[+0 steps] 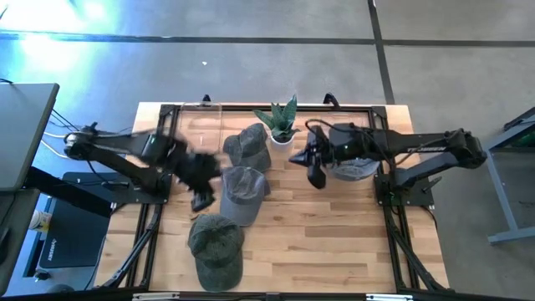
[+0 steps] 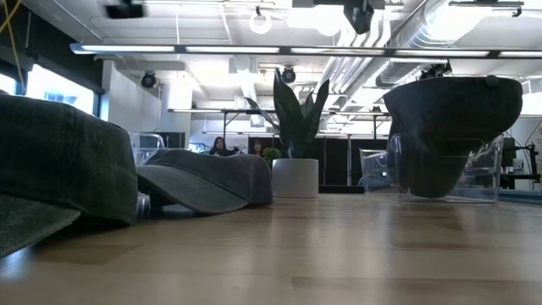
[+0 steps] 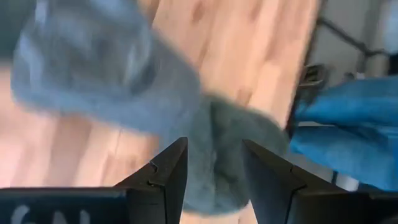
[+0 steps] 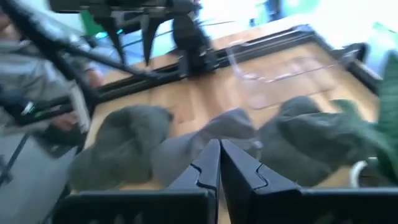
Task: Pick & Place hat
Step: Put the bottom green cap into the left bin
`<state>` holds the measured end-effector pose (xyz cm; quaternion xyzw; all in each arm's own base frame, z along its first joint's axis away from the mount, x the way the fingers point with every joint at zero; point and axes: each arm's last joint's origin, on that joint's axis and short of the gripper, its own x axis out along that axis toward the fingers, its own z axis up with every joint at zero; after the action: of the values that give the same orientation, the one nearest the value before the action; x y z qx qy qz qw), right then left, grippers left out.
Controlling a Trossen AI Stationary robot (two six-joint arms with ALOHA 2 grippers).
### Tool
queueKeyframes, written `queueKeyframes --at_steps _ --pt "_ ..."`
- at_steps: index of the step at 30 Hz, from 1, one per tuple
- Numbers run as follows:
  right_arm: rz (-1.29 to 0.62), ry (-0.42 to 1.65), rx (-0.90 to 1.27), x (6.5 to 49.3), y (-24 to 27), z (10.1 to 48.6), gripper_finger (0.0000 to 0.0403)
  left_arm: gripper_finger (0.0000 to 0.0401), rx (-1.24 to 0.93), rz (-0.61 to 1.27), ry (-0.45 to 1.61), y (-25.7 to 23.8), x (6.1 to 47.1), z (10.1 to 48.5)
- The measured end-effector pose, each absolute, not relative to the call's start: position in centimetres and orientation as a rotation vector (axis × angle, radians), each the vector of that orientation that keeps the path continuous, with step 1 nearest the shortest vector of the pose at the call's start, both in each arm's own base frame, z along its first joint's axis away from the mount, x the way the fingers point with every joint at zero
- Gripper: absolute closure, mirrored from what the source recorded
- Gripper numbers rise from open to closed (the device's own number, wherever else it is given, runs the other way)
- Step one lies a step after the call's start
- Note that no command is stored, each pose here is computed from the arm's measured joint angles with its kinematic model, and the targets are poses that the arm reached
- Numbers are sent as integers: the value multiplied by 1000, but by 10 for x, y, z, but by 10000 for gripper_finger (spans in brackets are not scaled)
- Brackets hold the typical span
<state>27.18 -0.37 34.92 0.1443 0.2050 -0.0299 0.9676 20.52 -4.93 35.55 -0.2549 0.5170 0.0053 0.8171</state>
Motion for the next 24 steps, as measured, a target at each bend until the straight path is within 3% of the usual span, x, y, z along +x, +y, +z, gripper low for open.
queueKeyframes --at_steps 4,10,18,24 --pt "21 444 290 271 8 345 395 258 -672 60 1105 -91 189 337" --pt "106 459 254 269 31 345 400 258 -631 20 1069 -139 174 294" --pt "96 431 232 267 49 347 400 257 -551 102 1094 -149 174 253" --pt "55 331 241 274 48 354 399 203 -416 80 1047 -149 178 251"
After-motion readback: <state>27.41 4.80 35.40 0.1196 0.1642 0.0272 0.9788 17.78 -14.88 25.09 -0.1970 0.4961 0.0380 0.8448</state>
